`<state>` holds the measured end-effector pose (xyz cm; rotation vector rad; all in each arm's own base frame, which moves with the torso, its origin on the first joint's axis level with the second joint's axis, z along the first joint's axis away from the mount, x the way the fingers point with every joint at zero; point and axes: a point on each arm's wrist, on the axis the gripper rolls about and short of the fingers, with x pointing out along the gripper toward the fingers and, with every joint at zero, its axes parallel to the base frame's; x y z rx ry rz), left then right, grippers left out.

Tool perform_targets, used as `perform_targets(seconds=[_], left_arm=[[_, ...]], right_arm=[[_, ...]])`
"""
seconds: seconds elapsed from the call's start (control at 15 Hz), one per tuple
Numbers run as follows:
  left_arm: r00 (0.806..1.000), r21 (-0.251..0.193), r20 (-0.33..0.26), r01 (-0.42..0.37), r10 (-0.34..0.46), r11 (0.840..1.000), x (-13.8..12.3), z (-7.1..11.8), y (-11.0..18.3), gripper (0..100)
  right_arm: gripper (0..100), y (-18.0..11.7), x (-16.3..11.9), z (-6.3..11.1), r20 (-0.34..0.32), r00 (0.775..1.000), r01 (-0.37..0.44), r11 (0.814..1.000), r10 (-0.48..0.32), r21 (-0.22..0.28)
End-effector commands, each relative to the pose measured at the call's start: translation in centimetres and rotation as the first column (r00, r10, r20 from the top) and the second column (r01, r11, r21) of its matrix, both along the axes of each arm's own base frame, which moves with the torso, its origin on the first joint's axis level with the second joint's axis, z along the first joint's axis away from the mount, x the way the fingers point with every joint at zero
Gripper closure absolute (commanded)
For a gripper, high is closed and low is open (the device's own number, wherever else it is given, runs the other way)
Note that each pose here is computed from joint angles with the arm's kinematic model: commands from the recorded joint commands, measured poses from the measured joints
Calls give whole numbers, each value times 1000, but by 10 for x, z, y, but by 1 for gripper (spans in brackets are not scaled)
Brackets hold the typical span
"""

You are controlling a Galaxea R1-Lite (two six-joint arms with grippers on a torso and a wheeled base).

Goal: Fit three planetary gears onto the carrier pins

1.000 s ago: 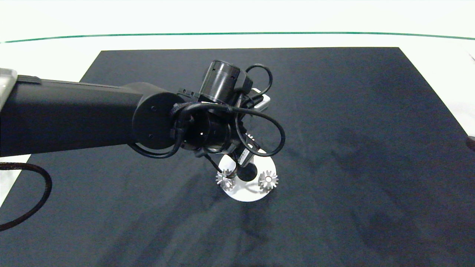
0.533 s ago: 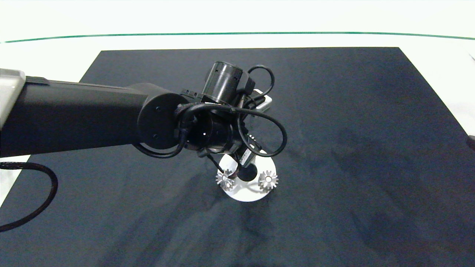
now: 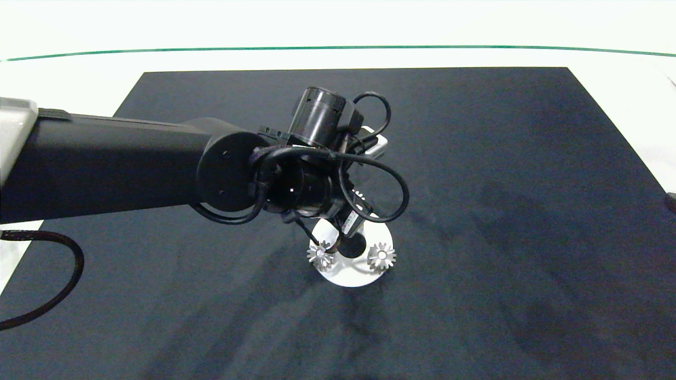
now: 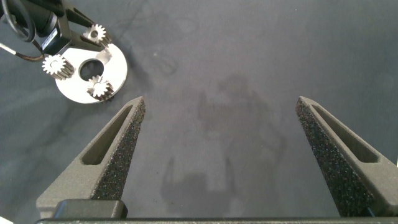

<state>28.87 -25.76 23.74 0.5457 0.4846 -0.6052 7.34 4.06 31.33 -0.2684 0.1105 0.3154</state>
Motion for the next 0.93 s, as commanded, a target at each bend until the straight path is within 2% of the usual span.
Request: perform_targets(seconds=[0.07, 0.53, 0.6, 0.93], left_arm=[[1000, 4, -1, -1, 1, 1000, 0, 0, 1, 81], [1000, 5, -1, 2, -2, 1000, 0, -1, 0, 81], [1000, 6, -2, 2, -2, 1000, 0, -1, 0, 0], [1000, 8, -1, 1, -1, 1000, 0, -1, 0, 0]], right_arm=[[0, 0, 0, 0, -2, 1000, 1, 1000, -1, -3], [0, 0, 0, 0, -2, 1000, 1, 1000, -1, -3], [0, 1, 1, 0, -3, 1000, 1, 1000, -1, -4], [0, 0, 0, 0, 1, 1000, 1, 1000, -1, -1]])
